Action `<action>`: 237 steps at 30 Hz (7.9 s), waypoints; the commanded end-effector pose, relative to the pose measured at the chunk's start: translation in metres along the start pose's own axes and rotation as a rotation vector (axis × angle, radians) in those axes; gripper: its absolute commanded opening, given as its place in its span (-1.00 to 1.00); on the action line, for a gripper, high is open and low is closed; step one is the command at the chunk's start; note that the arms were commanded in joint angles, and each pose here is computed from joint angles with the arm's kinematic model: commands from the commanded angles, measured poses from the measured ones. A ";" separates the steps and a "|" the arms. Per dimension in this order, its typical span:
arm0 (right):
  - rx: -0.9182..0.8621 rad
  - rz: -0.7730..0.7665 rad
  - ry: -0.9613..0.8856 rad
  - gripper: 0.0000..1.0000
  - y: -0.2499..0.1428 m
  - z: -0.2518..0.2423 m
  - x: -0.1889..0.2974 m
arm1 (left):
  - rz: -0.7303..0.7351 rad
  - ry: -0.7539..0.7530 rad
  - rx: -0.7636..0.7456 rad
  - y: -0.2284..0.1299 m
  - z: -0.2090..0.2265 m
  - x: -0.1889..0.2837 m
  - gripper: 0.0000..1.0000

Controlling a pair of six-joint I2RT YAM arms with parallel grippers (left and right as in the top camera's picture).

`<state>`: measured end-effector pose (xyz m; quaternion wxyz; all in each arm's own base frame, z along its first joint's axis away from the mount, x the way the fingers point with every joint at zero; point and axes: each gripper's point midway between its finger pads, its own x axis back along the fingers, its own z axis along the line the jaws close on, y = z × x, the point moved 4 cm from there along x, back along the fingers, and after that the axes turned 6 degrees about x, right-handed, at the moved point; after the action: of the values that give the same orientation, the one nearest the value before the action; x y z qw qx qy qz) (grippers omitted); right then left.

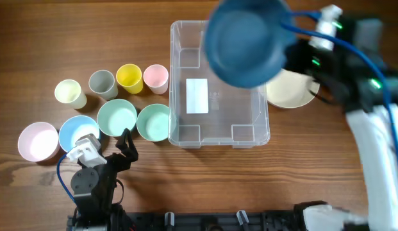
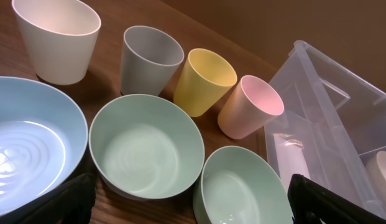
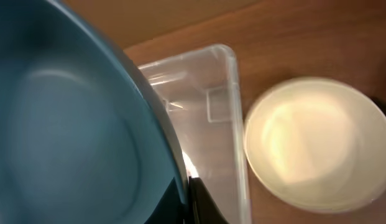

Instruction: Pack container

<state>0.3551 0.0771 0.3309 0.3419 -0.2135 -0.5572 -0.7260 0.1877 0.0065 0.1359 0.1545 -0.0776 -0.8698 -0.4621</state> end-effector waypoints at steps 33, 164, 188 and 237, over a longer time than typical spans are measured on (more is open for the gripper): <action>-0.604 0.158 -0.591 0.28 -0.029 -0.311 -0.034 | -0.003 -0.005 -0.026 0.000 -0.001 0.000 1.00; -0.079 0.014 -0.025 -0.91 -0.042 -0.003 -0.066 | -0.003 -0.005 -0.026 0.000 -0.001 0.000 1.00; 0.327 0.339 0.221 -0.91 -0.144 0.104 -0.146 | -0.003 -0.005 -0.026 0.000 -0.001 0.000 1.00; 0.104 0.244 -0.233 0.04 -0.077 -0.050 -0.117 | -0.003 -0.004 -0.026 0.000 -0.001 0.000 1.00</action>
<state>0.3748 0.0699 0.1715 0.3830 -0.3764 -0.5776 -0.6148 0.1877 0.0064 0.1359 0.1543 -0.0780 -0.8697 -0.4623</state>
